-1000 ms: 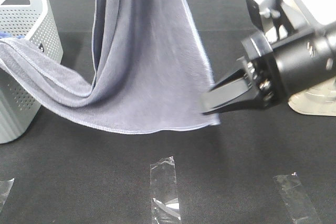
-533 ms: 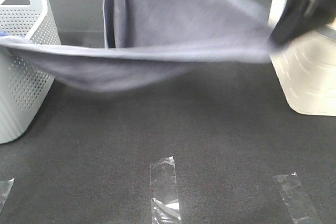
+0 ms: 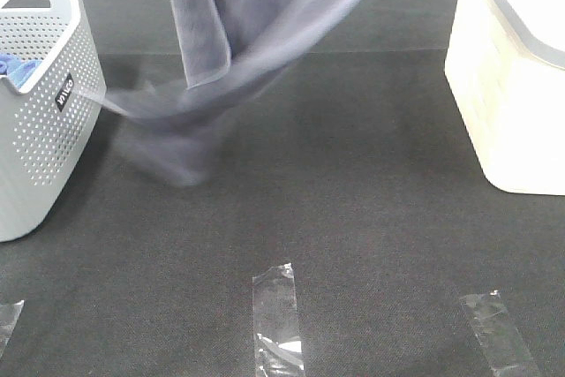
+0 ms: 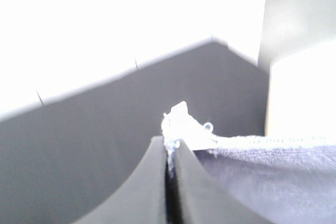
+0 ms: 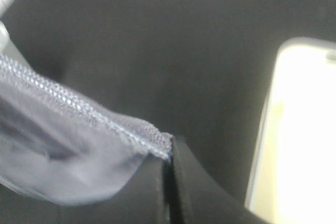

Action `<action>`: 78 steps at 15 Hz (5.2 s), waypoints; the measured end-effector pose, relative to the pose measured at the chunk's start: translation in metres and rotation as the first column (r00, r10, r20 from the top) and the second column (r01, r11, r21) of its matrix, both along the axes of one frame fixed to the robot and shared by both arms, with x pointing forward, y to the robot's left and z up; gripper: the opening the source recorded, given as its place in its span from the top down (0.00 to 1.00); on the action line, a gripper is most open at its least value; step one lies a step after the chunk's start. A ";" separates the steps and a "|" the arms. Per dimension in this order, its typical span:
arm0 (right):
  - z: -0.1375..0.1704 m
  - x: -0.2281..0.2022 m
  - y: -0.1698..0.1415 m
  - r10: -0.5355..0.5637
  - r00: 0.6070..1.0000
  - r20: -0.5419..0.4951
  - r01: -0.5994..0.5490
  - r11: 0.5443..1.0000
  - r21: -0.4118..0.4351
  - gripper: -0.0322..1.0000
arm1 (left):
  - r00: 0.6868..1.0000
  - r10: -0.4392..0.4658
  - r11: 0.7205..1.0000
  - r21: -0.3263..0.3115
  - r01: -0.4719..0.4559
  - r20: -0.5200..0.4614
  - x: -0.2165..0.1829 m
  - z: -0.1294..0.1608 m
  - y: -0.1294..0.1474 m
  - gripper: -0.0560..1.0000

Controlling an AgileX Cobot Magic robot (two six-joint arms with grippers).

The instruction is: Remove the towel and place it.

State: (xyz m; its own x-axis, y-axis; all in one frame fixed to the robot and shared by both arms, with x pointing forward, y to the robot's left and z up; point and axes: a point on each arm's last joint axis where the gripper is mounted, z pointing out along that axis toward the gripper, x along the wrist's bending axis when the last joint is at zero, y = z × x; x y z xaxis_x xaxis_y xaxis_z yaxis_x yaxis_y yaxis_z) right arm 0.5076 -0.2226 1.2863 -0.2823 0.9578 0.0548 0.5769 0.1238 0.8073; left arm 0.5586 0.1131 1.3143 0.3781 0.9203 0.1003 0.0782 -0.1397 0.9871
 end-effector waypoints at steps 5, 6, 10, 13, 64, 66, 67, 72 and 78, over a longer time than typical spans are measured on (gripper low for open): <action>0.029 -0.009 0.003 0.023 0.991 0.129 -0.032 0.997 0.067 0.97 | 0.998 0.038 0.999 0.032 -0.040 0.049 -0.017 0.016 0.013 0.95; 0.025 -0.007 0.005 0.033 0.995 0.096 -0.040 0.997 0.068 0.97 | 0.998 0.057 0.997 0.057 -0.056 -0.012 -0.017 0.010 0.015 0.95; -0.016 0.019 0.018 0.083 0.987 -0.136 -0.076 0.996 0.053 0.97 | 0.923 0.186 0.964 0.244 -0.105 -0.338 0.002 -0.044 0.010 0.95; -0.062 0.051 0.027 0.077 0.954 -0.289 -0.072 0.997 0.025 0.97 | 0.866 0.269 0.930 0.348 -0.119 -0.422 0.039 -0.090 0.002 0.95; -0.223 -0.031 0.007 0.019 0.631 -0.775 -0.089 0.995 -0.048 0.97 | 0.376 0.206 0.945 0.283 0.161 -0.903 -0.016 -0.248 0.012 0.95; -0.229 -0.067 0.000 0.035 0.614 -0.789 -0.082 0.996 -0.019 0.97 | 0.315 0.219 0.944 0.282 0.172 -0.924 -0.053 -0.260 0.009 0.95; -0.232 -0.079 -0.001 0.043 0.604 -0.796 -0.079 0.997 -0.006 0.97 | 0.296 0.223 0.942 0.284 0.179 -0.929 -0.069 -0.264 0.008 0.95; -0.239 -0.125 -0.008 0.084 0.604 -0.793 -0.063 0.996 0.058 0.97 | 0.237 0.256 0.933 0.304 0.194 -0.937 -0.130 -0.277 0.002 0.95; -0.271 -0.159 -0.014 0.077 0.513 -0.855 -0.027 0.997 0.074 0.97 | 0.120 0.311 0.912 0.331 0.240 -0.943 -0.188 -0.314 -0.013 0.95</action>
